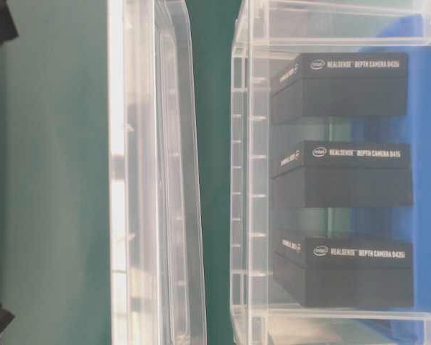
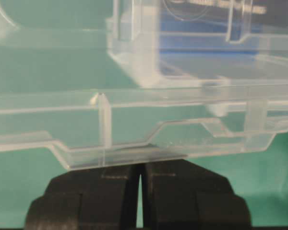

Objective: Clamp the lid of the box with both arms, then lift and open it.
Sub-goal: 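Lift the clamped lid off the box and pull it toward the front, then lower the lid onto the cloth in front of the box with both grippers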

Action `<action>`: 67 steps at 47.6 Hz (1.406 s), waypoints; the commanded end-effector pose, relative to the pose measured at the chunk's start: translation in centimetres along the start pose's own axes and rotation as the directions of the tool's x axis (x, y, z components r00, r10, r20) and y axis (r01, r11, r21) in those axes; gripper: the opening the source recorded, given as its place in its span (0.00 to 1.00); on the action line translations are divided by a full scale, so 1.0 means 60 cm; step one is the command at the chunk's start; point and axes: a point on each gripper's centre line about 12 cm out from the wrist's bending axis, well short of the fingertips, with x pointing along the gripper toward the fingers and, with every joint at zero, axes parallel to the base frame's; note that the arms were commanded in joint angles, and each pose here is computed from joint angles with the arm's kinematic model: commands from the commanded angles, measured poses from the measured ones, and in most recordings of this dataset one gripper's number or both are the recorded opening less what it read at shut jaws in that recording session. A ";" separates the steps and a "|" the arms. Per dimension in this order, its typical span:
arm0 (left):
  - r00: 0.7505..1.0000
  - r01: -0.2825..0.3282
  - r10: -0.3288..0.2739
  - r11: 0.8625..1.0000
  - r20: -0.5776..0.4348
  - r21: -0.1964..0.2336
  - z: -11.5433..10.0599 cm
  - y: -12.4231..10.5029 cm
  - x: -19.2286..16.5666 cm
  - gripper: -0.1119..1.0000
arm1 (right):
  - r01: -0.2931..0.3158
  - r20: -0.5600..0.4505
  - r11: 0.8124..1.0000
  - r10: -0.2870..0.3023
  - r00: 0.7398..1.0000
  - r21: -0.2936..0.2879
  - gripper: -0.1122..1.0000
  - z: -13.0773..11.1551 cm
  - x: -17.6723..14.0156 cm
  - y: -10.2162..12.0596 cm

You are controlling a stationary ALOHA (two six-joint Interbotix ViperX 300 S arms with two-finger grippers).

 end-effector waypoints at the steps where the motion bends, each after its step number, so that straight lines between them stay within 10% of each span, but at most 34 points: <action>1: 0.995 -0.006 0.005 1.000 0.104 0.010 0.037 -0.012 -0.031 0.10 | -0.030 0.104 1.000 0.030 0.994 0.002 0.10 0.034 -0.028 0.032; 67: 0.995 0.029 -0.031 0.999 0.093 0.028 0.060 -0.179 -0.016 0.10 | -0.071 0.062 0.995 0.067 0.996 0.073 0.10 0.033 -0.033 0.220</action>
